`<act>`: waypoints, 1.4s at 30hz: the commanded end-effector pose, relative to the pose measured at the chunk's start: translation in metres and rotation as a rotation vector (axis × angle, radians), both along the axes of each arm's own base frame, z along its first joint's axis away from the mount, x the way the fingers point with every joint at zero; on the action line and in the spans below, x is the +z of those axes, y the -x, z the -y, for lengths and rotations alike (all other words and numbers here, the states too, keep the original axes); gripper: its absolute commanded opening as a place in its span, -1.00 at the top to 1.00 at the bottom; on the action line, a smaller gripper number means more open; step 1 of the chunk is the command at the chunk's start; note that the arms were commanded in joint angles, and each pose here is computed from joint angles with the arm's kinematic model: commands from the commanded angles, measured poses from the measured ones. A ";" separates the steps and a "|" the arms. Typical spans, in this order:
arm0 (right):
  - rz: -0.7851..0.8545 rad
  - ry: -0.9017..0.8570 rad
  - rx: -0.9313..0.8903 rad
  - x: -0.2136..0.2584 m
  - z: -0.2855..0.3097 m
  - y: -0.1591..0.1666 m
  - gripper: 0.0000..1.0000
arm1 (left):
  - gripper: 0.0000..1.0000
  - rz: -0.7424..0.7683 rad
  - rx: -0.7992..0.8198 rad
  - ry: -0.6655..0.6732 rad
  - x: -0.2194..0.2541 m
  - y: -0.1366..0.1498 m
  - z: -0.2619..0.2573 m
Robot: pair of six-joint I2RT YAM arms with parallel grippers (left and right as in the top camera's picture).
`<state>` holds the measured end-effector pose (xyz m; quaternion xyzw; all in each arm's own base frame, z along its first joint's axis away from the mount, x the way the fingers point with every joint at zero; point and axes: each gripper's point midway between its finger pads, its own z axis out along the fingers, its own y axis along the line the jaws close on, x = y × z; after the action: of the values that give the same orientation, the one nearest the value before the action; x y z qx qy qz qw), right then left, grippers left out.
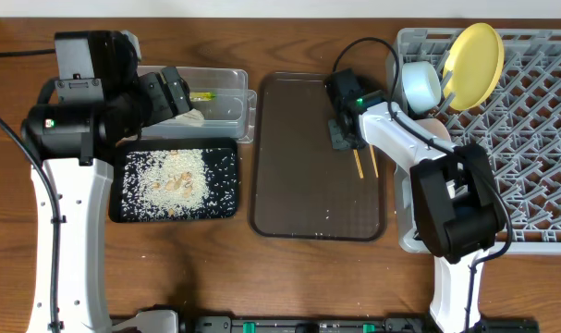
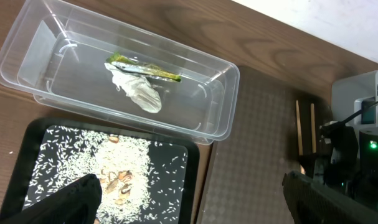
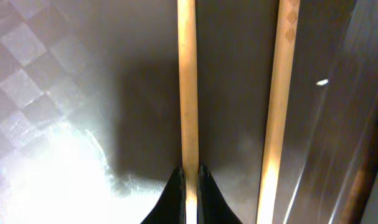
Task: Sort waste into correct bins and load items into the dishwasher rack
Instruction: 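Move the right gripper to the chopsticks on the brown tray and grasp one, then carry the chopstick into the dish rack and release it upright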
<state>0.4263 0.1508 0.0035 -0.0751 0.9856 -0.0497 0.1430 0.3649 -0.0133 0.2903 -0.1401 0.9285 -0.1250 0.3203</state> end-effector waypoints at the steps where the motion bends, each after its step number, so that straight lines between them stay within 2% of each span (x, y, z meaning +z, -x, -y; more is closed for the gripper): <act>1: -0.028 -0.066 0.011 0.009 -0.009 0.006 0.98 | -0.91 0.009 0.003 -0.014 0.004 -0.001 -0.003; 3: 0.003 -0.110 0.016 0.036 -0.015 0.001 0.98 | -0.92 0.009 0.003 -0.014 0.004 -0.001 -0.003; 8: 0.166 -0.192 0.010 0.151 -0.007 -0.004 0.98 | -0.91 0.009 0.003 -0.014 0.004 -0.001 -0.003; 12: 0.287 -0.170 -0.047 0.225 0.034 0.013 0.98 | -0.92 0.009 0.003 -0.014 0.004 -0.001 -0.003; 15: 0.319 -0.096 -0.143 0.252 0.082 0.033 0.98 | -0.92 0.010 0.003 -0.014 0.004 -0.001 -0.003; 19: 0.254 -0.011 -0.225 0.252 0.137 0.056 0.97 | -0.92 0.009 0.003 -0.014 0.004 -0.001 -0.003; 23: 0.141 0.042 -0.301 0.227 0.181 0.074 0.98 | -0.92 0.009 0.003 -0.014 0.004 -0.001 -0.003; 31: 0.032 0.094 -0.356 0.171 0.222 0.088 0.97 | -0.92 0.009 0.004 -0.014 0.004 -0.001 -0.003; 34: 0.033 0.094 -0.372 0.160 0.228 0.088 0.85 | -0.92 0.009 0.003 -0.014 0.004 -0.001 -0.003; 39: 0.063 0.101 -0.342 0.162 0.229 0.079 0.31 | -0.91 0.009 0.003 -0.014 0.004 -0.001 -0.003; 42: 0.081 0.085 -0.319 0.164 0.225 0.074 0.15 | -0.91 0.009 0.003 -0.014 0.004 -0.001 -0.003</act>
<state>0.3502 -0.0713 0.1667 0.0877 0.9750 -0.1171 0.1673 0.3649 -0.0133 0.2905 -0.1401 0.9284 -0.1250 0.3205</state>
